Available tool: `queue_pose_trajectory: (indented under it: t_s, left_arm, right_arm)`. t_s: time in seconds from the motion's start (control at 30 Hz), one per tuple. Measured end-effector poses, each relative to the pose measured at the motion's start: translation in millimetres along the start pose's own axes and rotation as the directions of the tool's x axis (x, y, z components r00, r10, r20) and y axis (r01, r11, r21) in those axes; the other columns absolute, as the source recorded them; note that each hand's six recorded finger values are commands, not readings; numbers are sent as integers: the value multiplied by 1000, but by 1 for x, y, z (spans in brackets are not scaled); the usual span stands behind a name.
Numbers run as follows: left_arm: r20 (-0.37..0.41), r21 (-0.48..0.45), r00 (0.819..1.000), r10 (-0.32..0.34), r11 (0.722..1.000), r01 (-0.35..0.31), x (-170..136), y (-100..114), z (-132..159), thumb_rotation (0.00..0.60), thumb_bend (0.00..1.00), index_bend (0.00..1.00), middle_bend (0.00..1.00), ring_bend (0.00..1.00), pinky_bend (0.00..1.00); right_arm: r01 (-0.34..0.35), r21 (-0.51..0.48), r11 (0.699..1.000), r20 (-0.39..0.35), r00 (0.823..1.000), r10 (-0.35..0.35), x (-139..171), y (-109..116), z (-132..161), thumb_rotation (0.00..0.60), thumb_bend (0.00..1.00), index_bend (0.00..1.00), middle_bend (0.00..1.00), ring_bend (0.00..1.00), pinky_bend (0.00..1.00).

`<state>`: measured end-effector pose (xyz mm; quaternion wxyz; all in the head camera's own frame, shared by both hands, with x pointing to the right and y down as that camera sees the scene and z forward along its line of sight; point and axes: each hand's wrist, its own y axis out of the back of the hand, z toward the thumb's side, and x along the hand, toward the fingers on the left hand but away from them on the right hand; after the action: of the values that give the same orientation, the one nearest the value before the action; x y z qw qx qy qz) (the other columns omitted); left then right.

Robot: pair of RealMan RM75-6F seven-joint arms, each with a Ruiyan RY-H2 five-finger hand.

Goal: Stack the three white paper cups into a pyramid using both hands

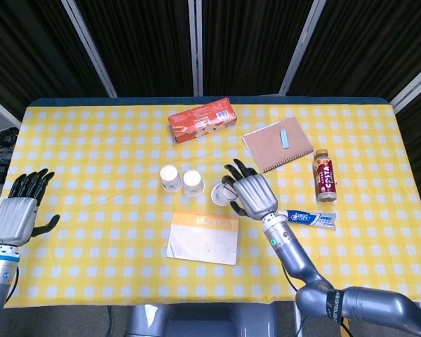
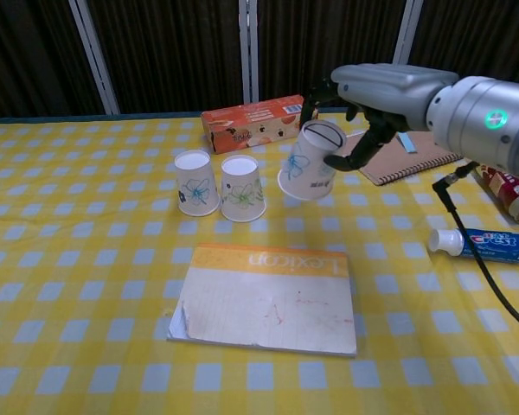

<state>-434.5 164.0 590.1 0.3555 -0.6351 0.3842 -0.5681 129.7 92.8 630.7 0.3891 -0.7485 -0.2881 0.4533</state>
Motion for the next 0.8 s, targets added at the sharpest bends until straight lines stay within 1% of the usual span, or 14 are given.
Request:
queue_pose_trajectory:
  t_s: [0.1, 0.37, 0.6, 0.8]
  left_arm:
    - [-5, -8, 1000, -4, 1000, 4, 2, 0, -2, 600, 310, 0, 0, 0, 0]
    - [-30, -31, 999, -12, 999, 11, 7, 2, -14, 600, 309, 0, 0, 0, 0]
    - [-27, -42, 999, -26, 999, 25, 8, 2, -16, 600, 310, 0, 0, 0, 0]
    - [-29, -50, 999, -30, 998, 29, 8, 2, -18, 600, 310, 0, 0, 0, 0]
  right_arm:
    - [15, -6, 1000, -14, 1000, -15, -16, 6, 15, 600, 309, 440, 139, 0, 276]
    - [57, 20, 998, -67, 996, -55, -42, 16, 53, 600, 309, 442, 141, 0, 276]
    - [57, 54, 997, -90, 995, -52, -66, 10, 77, 600, 310, 450, 148, 0, 276]
    - [56, 65, 996, -85, 995, -50, -79, 3, 82, 600, 309, 450, 149, 0, 276]
